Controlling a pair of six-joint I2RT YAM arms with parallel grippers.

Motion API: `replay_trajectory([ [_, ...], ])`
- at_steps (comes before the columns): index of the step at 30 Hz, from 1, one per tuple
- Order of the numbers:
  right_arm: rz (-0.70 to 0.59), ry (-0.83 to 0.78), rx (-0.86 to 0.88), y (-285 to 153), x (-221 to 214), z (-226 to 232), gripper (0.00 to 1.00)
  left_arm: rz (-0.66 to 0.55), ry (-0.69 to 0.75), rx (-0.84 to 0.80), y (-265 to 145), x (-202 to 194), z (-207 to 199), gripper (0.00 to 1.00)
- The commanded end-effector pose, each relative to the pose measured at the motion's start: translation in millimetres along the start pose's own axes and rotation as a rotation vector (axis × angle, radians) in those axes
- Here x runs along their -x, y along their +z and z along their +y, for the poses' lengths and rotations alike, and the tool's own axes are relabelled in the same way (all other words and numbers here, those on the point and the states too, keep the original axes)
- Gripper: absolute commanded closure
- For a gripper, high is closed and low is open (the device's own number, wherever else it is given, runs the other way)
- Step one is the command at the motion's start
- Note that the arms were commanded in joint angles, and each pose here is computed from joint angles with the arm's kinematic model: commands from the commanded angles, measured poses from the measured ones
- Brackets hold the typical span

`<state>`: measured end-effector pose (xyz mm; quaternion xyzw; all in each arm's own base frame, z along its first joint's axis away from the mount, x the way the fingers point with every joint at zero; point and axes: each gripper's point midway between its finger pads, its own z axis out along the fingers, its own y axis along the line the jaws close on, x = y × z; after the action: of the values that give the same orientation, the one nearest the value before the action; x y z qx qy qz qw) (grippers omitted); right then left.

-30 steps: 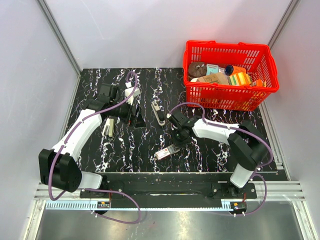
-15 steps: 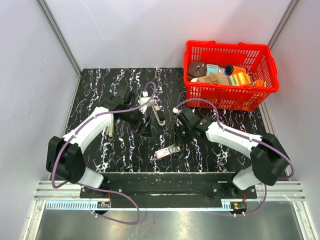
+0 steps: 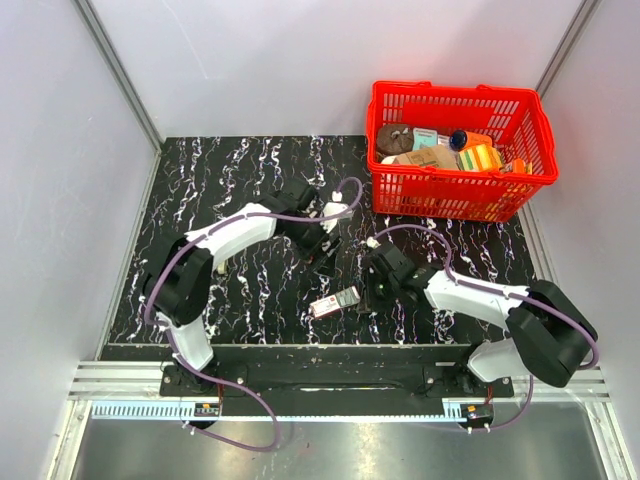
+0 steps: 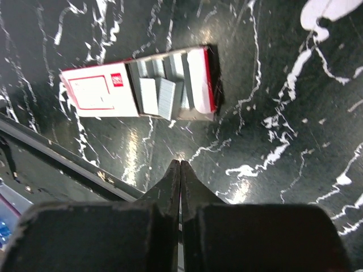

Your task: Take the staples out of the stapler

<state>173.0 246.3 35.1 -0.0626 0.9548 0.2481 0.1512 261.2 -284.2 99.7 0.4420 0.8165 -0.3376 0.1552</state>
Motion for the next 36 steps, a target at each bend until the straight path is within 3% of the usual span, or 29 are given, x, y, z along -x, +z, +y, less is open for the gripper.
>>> replay_trajectory([
  [1, -0.131, 0.035, 0.098, 0, 29, 21, 1.0, -0.04, 0.083, 0.132, 16, 21, 29, 0.15],
  [11, -0.146, 0.032, 0.075, 14, 24, 9, 1.0, 0.009, 0.141, 0.226, 50, 12, 47, 0.25],
  [27, -0.132, 0.037, 0.071, 18, 13, 1, 1.0, 0.079, 0.175, 0.254, 81, 2, 52, 0.27],
  [36, -0.218, 0.106, 0.08, 28, 29, 0, 1.0, 0.139, 0.207, 0.223, 92, -33, 34, 0.27],
])
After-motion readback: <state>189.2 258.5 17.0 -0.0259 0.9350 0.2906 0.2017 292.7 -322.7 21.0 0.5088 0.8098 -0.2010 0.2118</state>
